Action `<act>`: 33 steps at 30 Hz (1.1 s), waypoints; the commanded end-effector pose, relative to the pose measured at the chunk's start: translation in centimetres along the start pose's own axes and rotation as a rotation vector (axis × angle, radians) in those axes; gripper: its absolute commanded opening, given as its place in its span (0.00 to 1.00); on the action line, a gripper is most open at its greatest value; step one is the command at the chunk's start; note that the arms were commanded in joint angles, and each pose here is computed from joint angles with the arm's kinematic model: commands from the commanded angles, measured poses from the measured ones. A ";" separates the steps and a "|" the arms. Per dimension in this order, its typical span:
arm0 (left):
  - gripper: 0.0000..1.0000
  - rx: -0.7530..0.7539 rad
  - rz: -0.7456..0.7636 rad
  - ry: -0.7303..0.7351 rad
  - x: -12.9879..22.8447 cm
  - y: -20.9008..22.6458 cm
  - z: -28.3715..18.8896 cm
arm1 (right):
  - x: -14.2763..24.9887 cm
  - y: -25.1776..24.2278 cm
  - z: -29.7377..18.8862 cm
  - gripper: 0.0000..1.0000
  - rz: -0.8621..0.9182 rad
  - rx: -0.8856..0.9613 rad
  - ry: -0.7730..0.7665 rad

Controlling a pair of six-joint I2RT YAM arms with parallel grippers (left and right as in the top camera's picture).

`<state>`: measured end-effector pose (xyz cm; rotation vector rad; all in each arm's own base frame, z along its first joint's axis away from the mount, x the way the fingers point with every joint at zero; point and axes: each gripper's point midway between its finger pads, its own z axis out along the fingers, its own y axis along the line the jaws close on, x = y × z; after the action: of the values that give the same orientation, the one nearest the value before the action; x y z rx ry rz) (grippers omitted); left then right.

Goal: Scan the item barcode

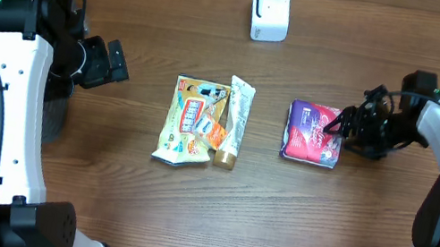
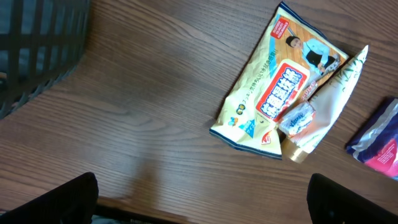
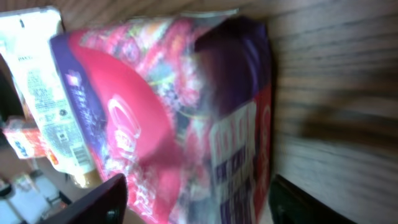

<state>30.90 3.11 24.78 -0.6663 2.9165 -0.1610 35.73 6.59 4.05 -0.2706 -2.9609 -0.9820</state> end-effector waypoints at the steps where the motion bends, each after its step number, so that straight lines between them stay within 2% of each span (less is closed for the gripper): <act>1: 1.00 0.000 0.010 -0.005 -0.1 0.3 -0.1 | 0.8 0.2 1.0 0.66 0.070 -0.057 0.003; 3: 1.00 0.000 0.010 -0.005 -0.1 0.3 -0.1 | 1.0 -0.2 1.5 0.58 0.073 -0.058 -0.002; 7: 1.00 0.000 0.010 -0.005 -0.1 0.3 -0.1 | 0.6 -0.2 1.7 0.22 0.109 -0.060 -0.018; 11: 1.00 0.000 0.010 -0.005 -0.1 0.3 -0.1 | 0.5 0.0 1.9 0.04 0.139 -0.062 -0.020; 15: 1.00 0.000 0.009 -0.005 -0.1 0.3 -0.1 | -0.2 2.2 1.8 0.04 0.177 -0.136 -0.024; 19: 1.00 0.000 0.009 -0.005 -0.1 0.3 -0.1 | -3.1 5.6 1.5 0.04 0.245 -0.220 -0.092; 26: 1.00 0.000 0.010 -0.005 -0.1 0.3 -0.1 | -10.9 16.5 -1.3 0.04 0.129 -0.445 -0.360; 29: 1.00 0.000 0.010 -0.005 -0.1 0.3 -0.1 | -14.1 19.1 -3.5 0.04 0.144 -0.421 -0.522; 33: 1.00 0.000 0.010 -0.005 -0.1 0.3 -0.1 | -16.9 21.7 -4.6 0.04 0.134 -0.410 -0.625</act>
<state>30.90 3.10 24.78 -0.6652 2.9167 -0.1610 52.54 18.59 17.65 -0.7410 -3.0775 -1.7486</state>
